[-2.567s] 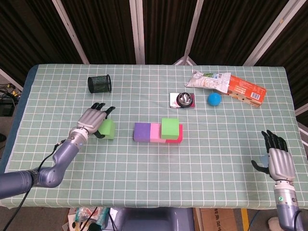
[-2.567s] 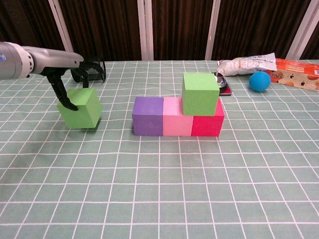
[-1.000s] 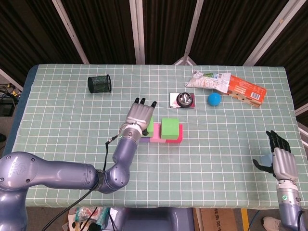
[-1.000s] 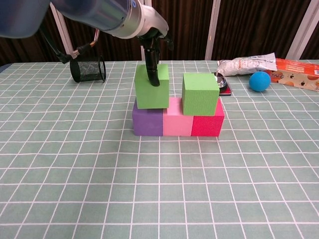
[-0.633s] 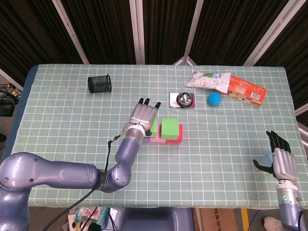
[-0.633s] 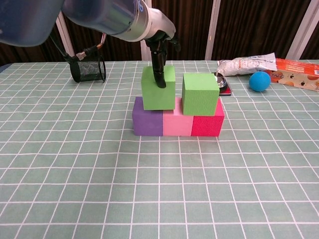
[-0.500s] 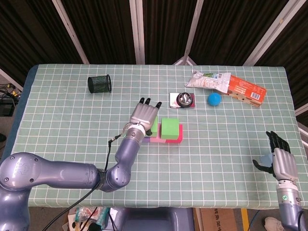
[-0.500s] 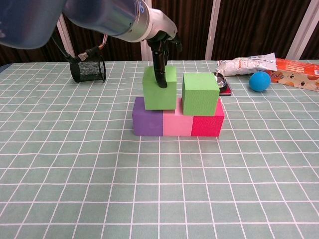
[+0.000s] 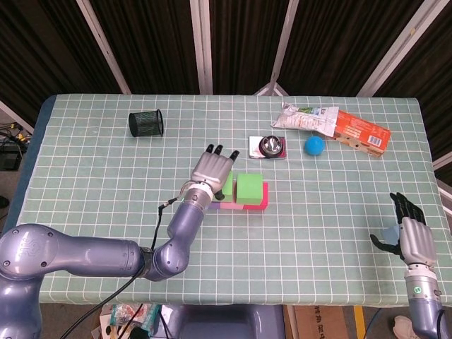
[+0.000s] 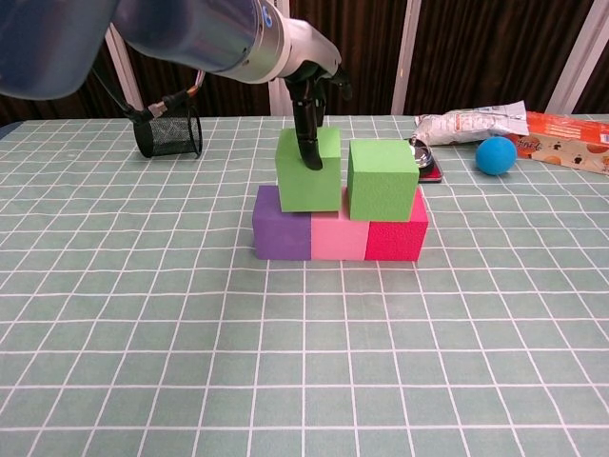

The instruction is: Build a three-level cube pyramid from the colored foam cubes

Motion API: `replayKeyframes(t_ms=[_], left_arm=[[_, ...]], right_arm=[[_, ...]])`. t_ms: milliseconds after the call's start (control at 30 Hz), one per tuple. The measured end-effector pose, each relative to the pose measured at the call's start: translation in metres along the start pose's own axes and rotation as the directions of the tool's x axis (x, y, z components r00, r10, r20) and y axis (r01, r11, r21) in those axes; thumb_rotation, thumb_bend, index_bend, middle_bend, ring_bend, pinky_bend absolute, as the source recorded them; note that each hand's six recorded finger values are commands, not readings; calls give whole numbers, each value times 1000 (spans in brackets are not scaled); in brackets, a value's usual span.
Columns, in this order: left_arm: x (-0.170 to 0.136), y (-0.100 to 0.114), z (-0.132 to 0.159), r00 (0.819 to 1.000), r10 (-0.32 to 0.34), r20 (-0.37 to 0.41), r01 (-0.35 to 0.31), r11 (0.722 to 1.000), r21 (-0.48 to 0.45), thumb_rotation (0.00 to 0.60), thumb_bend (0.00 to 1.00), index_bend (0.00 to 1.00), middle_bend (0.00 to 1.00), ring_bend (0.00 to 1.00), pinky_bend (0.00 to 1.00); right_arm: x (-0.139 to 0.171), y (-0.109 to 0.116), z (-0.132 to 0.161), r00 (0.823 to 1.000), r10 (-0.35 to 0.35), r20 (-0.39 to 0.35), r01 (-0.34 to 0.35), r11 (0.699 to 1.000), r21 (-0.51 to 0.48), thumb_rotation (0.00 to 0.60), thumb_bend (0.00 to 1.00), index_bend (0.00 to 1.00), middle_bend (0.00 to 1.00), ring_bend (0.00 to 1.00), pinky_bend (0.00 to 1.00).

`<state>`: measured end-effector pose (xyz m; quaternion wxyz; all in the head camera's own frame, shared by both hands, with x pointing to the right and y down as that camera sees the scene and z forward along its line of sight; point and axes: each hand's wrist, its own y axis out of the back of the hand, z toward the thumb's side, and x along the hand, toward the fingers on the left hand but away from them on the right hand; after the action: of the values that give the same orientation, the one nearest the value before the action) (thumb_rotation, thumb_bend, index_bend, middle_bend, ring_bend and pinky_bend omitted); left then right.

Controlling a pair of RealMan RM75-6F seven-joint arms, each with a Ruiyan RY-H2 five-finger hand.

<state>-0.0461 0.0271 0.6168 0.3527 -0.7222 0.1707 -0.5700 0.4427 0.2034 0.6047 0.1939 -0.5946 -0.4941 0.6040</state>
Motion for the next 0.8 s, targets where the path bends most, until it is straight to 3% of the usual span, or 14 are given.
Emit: replayKeyframes(t_ms=[800], left_arm=[[0, -4, 0, 1000, -5, 7, 5, 1000, -1, 600, 280, 16, 382, 47, 14]], right_arm=[[0, 0, 0, 1000, 0, 2, 0, 1000, -6, 600, 254, 0, 0, 0, 0]])
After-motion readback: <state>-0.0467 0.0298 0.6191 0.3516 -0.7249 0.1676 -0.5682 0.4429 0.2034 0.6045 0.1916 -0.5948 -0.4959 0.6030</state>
